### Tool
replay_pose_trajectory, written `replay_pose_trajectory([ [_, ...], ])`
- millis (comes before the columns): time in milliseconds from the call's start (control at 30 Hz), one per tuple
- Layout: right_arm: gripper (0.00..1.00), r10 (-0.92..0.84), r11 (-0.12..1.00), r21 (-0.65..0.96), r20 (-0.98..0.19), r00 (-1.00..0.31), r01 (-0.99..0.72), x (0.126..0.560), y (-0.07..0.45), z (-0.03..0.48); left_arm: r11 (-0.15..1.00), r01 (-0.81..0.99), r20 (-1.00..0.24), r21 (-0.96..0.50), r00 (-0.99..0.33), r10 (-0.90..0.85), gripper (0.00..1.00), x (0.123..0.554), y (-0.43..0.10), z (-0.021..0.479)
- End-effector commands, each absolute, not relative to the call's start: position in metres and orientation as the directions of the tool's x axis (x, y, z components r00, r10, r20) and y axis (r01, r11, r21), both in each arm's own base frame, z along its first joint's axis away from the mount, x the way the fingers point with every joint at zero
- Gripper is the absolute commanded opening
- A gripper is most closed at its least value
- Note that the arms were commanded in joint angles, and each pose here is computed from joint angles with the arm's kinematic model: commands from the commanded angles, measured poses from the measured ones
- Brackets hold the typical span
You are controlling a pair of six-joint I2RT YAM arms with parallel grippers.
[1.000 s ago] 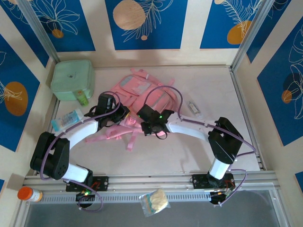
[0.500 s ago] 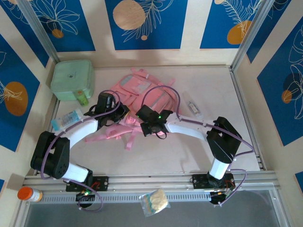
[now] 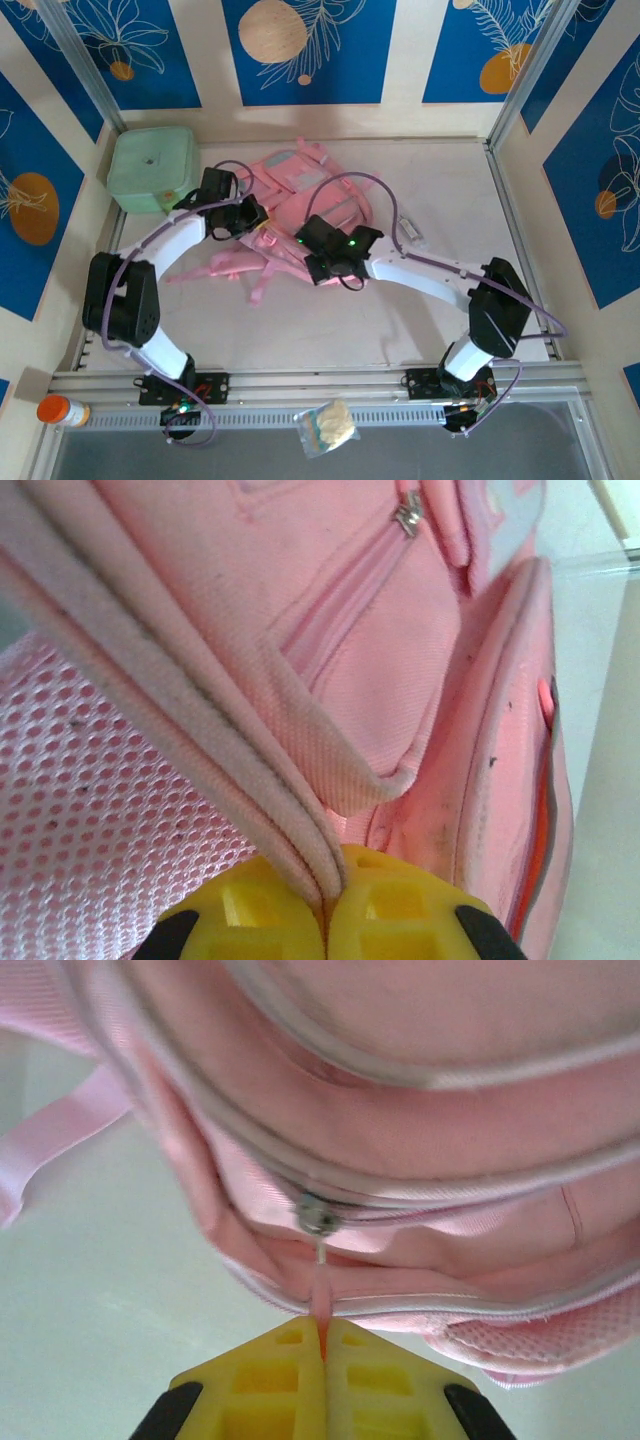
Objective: Pack the student bag
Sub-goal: Zip the student bag at the center of the table.
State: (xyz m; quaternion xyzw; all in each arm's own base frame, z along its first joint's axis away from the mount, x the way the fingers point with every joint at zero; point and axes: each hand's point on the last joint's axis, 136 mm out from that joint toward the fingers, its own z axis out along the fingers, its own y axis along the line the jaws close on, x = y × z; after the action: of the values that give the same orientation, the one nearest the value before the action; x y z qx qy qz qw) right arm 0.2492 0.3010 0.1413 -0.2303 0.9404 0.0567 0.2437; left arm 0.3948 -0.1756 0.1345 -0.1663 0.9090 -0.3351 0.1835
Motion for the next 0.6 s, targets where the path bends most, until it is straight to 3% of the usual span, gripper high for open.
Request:
replay_pose_trajectory([
  [0,0.00,-0.456,0.847,0.010,-0.501,-0.736,-0.531,0.229,0.348,0.162,0.726,-0.022,-0.363,-0.687,-0.856,-0.369,0.00,0.429,-0.176,0.164],
  [100,0.00,-0.395,0.851,0.112,-0.509,-0.765,-0.513,0.239,0.379,0.163,0.724,0.002,-0.374,-0.690,-0.857,-0.354,0.08,0.429,-0.178,0.170],
  [167,0.00,-0.378,0.855,0.125,-0.514,-0.770,-0.503,0.245,0.386,0.160,0.728,-0.009,-0.358,-0.685,-0.867,-0.347,0.21,0.423,-0.173,0.166],
  [333,0.00,-0.346,0.885,0.119,-0.477,-0.808,-0.450,0.251,0.368,0.142,0.736,-0.035,-0.357,-0.676,-0.858,-0.369,0.37,0.396,-0.158,0.159],
  [467,0.00,-0.296,0.923,0.109,-0.416,-0.860,-0.370,0.247,0.355,0.125,0.669,-0.086,-0.295,-0.738,-0.850,-0.435,0.41,0.374,-0.161,0.151],
  [567,0.15,-0.139,0.976,0.111,-0.335,-0.932,-0.185,0.247,0.339,0.114,0.589,-0.095,-0.254,-0.803,-0.838,-0.482,0.42,0.363,-0.172,0.150],
])
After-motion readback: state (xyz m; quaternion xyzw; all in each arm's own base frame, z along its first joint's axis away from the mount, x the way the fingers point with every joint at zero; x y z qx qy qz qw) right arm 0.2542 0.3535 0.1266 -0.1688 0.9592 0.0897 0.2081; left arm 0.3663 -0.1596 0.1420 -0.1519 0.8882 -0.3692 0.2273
